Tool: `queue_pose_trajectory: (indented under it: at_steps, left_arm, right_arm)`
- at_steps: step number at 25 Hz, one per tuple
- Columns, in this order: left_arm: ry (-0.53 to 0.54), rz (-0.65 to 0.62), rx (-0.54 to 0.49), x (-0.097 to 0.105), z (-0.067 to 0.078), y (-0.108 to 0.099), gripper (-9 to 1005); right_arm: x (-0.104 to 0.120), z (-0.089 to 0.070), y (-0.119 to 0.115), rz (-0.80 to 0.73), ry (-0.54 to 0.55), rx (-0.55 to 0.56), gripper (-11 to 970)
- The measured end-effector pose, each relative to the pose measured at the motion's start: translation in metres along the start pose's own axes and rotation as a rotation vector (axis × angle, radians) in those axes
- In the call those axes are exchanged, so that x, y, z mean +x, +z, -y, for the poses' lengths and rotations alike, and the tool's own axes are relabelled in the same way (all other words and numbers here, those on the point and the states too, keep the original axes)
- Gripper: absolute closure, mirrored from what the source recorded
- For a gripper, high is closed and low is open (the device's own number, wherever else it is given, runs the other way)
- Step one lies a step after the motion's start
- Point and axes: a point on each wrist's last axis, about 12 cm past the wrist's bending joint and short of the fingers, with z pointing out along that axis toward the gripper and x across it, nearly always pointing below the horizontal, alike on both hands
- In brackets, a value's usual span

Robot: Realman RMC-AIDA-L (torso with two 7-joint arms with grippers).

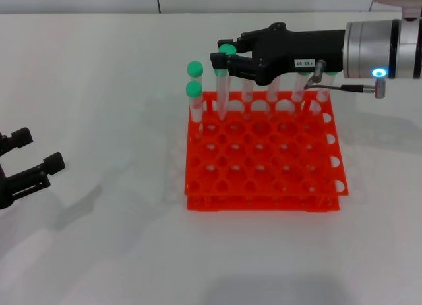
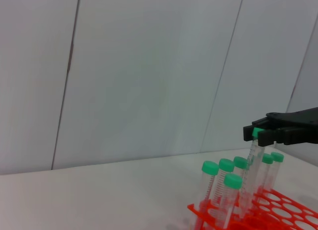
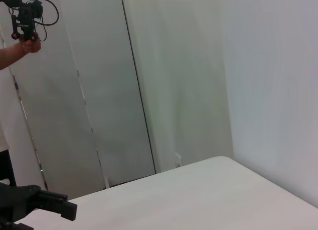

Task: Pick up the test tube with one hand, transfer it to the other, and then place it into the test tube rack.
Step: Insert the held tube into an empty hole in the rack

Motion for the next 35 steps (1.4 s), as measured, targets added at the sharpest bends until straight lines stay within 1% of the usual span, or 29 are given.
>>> queue_pose_trajectory:
  at_steps: [12, 18, 35]
  left_arm:
    - [-0.002, 0.005, 0.008, -0.001, -0.001, 0.004, 117]
    - [0.0, 0.007, 0.011, -0.002, -0.001, 0.005, 117]
    - [-0.014, 0.008, 0.014, 0.002, -0.001, 0.007, 118]
  right_arm:
    - [0.004, 0.001, -0.001, -0.005, -0.019, 0.018, 584]
    - [0.004, -0.003, 0.003, -0.001, -0.026, 0.001, 580]
    - [0.008, -0.005, 0.01, -0.028, -0.04, 0.007, 567]
